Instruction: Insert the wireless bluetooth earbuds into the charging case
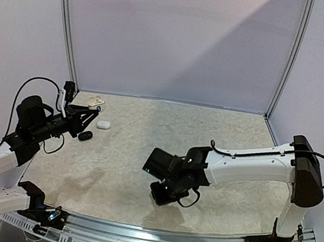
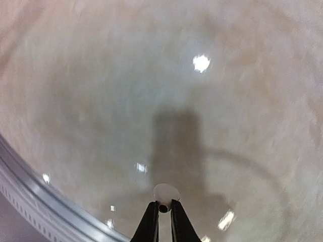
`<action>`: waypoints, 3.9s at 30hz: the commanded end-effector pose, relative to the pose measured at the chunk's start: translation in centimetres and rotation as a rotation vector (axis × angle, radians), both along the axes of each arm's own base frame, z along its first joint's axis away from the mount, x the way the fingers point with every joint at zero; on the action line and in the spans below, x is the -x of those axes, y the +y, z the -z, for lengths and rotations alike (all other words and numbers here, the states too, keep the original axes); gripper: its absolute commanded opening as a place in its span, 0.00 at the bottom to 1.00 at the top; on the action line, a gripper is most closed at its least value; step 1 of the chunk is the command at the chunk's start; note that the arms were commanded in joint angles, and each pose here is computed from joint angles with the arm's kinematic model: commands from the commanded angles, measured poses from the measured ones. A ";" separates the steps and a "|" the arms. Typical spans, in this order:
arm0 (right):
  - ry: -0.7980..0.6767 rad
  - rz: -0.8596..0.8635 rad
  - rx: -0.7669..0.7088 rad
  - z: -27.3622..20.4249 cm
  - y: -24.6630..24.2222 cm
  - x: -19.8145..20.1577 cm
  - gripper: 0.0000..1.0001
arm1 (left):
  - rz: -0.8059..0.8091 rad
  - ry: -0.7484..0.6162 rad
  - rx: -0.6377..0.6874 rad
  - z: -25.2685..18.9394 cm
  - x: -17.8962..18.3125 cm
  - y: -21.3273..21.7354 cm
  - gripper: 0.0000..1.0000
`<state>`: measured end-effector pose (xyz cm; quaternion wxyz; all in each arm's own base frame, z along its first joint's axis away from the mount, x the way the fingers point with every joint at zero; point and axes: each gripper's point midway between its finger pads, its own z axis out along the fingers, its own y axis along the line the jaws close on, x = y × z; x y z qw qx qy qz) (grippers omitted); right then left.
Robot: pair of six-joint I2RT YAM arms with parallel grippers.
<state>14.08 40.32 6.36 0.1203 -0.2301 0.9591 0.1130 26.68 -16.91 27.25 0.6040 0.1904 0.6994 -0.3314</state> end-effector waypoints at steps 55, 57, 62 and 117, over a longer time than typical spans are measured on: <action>-0.140 0.040 0.243 5.1 4.3 -11.5 0.30 | 0.001 -0.004 -0.015 0.6 0.1 0.0 0.00; -0.137 0.035 0.243 5.4 4.4 -11.5 0.28 | -0.001 -0.005 -0.014 0.5 0.1 0.1 0.00; -0.127 0.028 0.249 5.8 4.3 -11.4 0.17 | -0.001 -0.004 -0.016 0.6 0.1 0.1 0.00; -0.155 0.191 -0.187 9.3 5.8 -7.3 0.22 | -0.003 0.001 -0.030 0.9 -0.1 0.1 0.00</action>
